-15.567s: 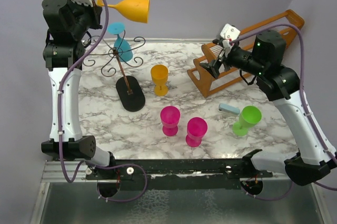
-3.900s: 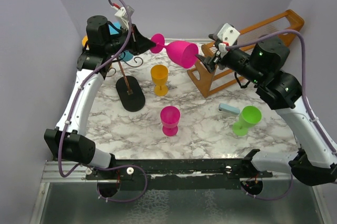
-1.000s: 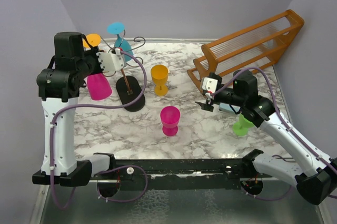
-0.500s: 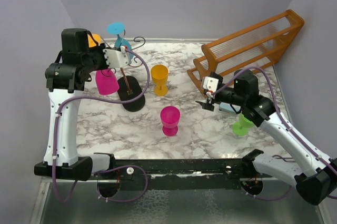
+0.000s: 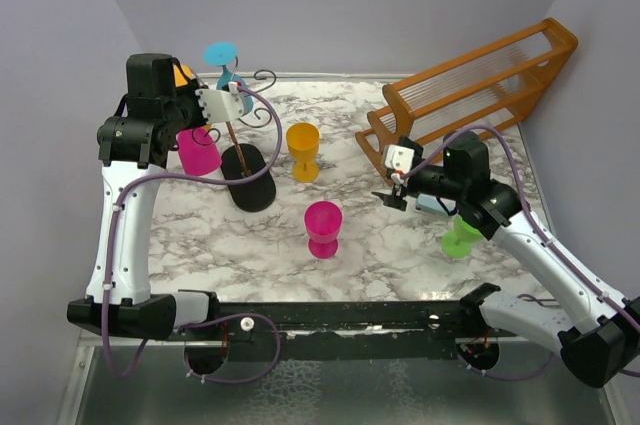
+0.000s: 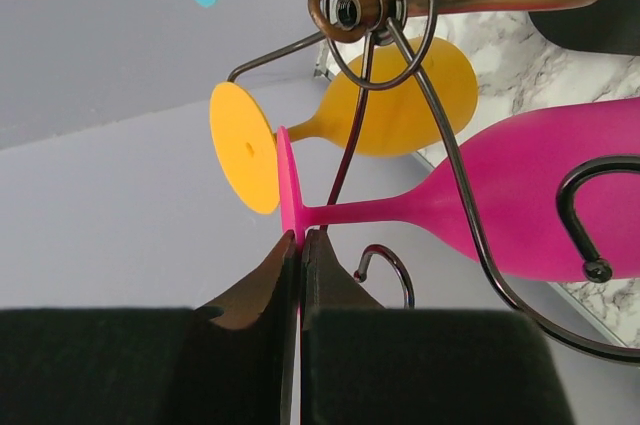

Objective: Place the wine glass upside down on the wine glass rack

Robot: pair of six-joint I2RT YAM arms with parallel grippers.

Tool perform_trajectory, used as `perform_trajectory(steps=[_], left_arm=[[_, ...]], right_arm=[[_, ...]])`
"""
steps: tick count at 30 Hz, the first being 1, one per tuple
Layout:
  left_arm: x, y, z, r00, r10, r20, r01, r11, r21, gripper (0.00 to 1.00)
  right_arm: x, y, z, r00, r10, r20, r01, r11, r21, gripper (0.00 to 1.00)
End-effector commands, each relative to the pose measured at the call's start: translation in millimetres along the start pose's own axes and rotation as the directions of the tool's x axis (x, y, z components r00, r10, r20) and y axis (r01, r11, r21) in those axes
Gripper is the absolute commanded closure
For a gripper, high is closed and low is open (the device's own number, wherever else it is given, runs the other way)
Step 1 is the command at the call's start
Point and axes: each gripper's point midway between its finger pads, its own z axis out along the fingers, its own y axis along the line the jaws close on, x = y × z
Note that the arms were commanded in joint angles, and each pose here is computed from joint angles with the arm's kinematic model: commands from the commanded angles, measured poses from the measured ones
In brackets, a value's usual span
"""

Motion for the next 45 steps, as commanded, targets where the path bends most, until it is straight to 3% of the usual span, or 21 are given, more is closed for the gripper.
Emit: perform_trajectory(steps=[1, 23, 45], left_arm=[[11, 10, -5, 0.998, -0.032, -0.062, 0.028, 0.998, -0.055, 0.99], [34, 1, -27, 0.981, -0.050, -0.187, 0.041, 0.998, -0.050, 0.98], [25, -11, -35, 0.989, -0.068, -0.131, 0.067, 0.998, -0.014, 0.98]], right_arm=[[1, 3, 3, 1.000, 0.001, 0.015, 0.000, 1.000, -0.015, 0.16], [2, 3, 1, 1.000, 0.007, 0.020, -0.007, 1.000, -0.024, 0.16], [5, 5, 2, 1.000, 0.015, 0.021, -0.014, 0.999, -0.036, 0.15]])
